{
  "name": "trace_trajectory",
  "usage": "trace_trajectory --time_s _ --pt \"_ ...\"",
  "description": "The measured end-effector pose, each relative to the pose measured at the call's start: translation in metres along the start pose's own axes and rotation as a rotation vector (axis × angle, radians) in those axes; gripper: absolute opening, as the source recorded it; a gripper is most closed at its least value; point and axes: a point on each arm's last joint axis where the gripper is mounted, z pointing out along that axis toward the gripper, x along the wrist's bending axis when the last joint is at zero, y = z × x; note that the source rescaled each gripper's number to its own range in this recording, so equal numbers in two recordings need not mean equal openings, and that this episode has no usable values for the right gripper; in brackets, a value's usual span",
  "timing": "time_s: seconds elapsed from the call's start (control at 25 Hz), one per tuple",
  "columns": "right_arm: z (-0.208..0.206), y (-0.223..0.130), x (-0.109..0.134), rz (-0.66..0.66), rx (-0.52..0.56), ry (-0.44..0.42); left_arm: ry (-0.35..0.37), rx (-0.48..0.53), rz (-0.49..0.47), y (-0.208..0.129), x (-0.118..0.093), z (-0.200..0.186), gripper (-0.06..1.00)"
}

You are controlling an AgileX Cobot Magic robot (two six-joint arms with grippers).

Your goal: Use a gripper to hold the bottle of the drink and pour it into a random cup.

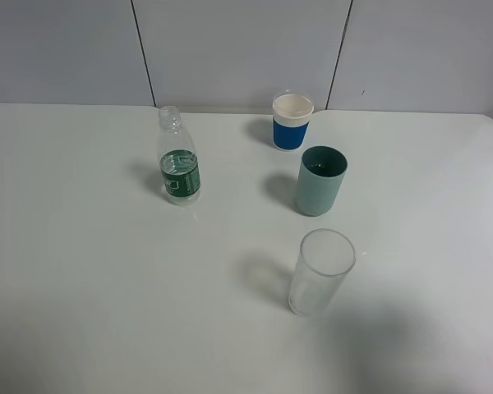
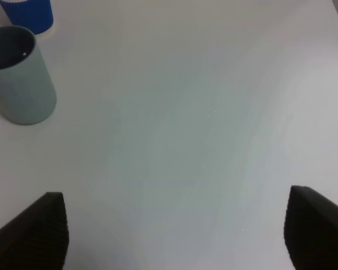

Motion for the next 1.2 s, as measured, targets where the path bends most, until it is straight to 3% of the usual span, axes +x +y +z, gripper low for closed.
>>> trace_trajectory --time_s 1.2 --pt "0.0000 0.0000 0.0000 0.000 0.000 0.000 0.000 0.000 0.000 0.0000 0.0000 0.0000 0.76"
